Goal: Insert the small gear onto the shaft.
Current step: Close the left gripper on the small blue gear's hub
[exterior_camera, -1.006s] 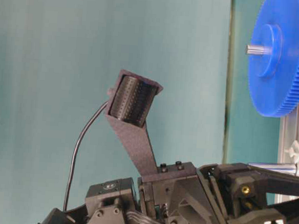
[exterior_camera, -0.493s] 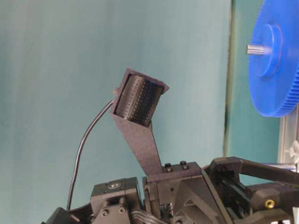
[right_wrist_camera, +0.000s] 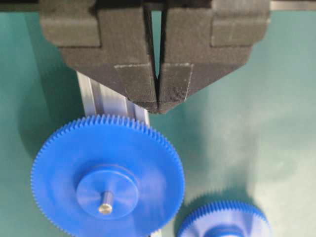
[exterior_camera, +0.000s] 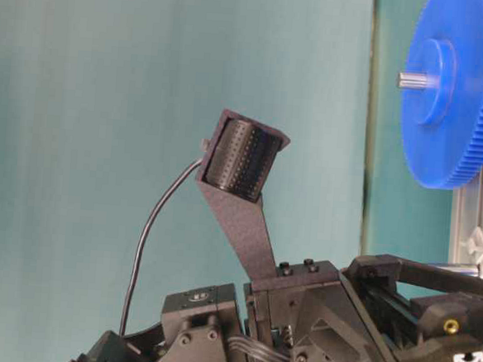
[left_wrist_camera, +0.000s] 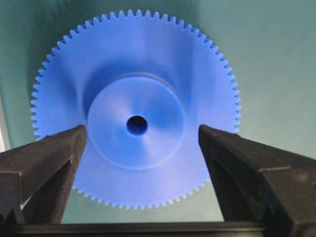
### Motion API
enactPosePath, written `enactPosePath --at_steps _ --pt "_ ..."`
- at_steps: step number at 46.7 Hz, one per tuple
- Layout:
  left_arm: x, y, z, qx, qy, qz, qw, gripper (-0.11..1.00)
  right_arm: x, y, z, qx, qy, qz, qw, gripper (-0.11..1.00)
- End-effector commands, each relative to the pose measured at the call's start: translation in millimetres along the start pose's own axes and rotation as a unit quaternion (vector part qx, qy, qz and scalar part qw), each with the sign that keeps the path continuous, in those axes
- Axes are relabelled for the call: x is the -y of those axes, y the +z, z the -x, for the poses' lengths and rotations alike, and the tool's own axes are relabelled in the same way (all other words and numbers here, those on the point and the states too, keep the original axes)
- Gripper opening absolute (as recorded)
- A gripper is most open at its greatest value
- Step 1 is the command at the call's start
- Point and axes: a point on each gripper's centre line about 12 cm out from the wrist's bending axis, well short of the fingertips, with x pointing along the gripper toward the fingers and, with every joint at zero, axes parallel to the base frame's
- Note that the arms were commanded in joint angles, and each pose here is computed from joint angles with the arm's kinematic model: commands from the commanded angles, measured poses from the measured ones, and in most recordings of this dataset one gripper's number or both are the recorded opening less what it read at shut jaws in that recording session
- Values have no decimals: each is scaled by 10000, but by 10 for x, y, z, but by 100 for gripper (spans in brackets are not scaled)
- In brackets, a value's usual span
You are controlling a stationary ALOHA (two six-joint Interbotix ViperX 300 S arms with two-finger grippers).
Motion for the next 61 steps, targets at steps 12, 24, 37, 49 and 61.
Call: enactPosePath --at_steps 12,24,37,49,61 --pt "-27 148 43 239 2 25 9997 93 -1 40 1 54 1 -26 10000 4" --pt "-22 132 6 177 5 25 9998 93 -2 48 3 69 2 -26 10000 4" --pt "-26 87 -15 93 14 9 10000 93 -1 45 4 77 3 -34 10000 4" --pt "-27 78 -24 71 16 9 10000 93 -4 49 3 76 11 -63 10000 4" --pt "-31 24 -65 -6 22 16 10000 93 -4 49 3 76 11 -63 10000 4"
